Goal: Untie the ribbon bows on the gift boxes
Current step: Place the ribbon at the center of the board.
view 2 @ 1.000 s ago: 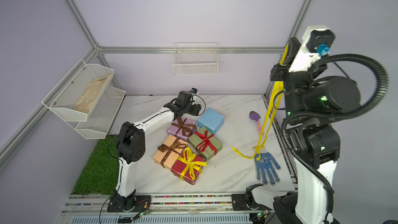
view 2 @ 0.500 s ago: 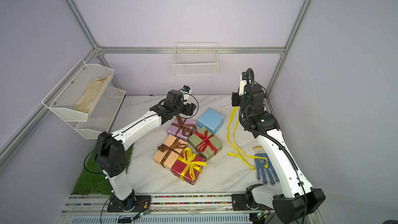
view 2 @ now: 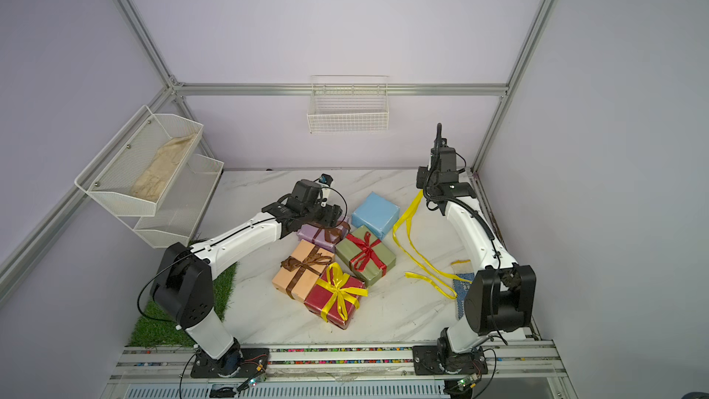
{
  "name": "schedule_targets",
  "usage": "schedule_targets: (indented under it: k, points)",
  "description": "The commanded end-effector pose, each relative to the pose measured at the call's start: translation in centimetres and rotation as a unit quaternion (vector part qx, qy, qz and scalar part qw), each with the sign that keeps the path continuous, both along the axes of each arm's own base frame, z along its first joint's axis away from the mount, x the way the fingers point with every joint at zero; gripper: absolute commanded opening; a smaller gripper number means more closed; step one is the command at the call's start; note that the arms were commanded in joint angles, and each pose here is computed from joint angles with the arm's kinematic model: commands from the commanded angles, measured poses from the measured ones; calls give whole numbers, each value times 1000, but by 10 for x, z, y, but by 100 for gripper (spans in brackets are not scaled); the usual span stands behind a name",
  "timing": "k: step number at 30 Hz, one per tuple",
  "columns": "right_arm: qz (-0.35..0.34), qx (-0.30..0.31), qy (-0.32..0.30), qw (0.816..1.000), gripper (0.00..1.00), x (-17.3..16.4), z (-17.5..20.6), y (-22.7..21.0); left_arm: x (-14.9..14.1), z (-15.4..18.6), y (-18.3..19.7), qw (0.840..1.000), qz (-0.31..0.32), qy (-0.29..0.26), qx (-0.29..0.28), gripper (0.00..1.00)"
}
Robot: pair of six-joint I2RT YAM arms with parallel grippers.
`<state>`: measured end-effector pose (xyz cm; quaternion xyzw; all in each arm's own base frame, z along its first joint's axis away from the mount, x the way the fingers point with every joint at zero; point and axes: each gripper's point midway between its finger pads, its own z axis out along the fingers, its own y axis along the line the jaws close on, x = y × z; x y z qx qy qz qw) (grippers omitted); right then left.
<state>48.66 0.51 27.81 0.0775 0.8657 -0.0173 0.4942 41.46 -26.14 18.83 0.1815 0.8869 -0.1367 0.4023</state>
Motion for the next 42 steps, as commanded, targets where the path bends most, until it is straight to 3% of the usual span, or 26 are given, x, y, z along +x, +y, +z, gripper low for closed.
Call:
schedule_targets:
  k: [1, 5, 9, 15, 22, 24, 29, 32, 38, 42]
  points:
    - [-7, 31, -29, 999, 0, 22, 14, -4, -7, 22, -2, 999, -2, -29, -22, 74]
    - [-1, 54, 5, 999, 0, 49, -17, -8, -15, 26, -6, 999, -7, -33, -21, 75]
    - [13, 71, 81, 994, 0, 65, -65, 1, -24, 25, -14, 999, -19, -32, -21, 74]
    - [9, 85, 165, 983, 0, 66, -130, 5, -40, 21, -22, 999, -37, -23, -15, 75]
    - [1, 64, 225, 972, 2, 61, -170, -1, -48, 11, -24, 999, -40, -14, -3, 75]
    - [-1, 71, 232, 970, 9, 59, -173, 0, -47, 7, -26, 999, -42, -10, -2, 75]
    - [-3, 74, 235, 969, 39, 52, -168, 0, -47, 2, -29, 999, -45, -5, 1, 75]
    - [-11, 56, 244, 968, 49, 46, -166, -6, -47, 1, -29, 999, -44, -6, 3, 75]
    - [-7, 50, 244, 969, 55, 25, -143, -6, -48, 9, -31, 999, -49, -11, -6, 75]
    - [34, 112, 210, 971, 51, -4, -106, 24, -52, 10, -29, 999, -51, -10, -7, 75]
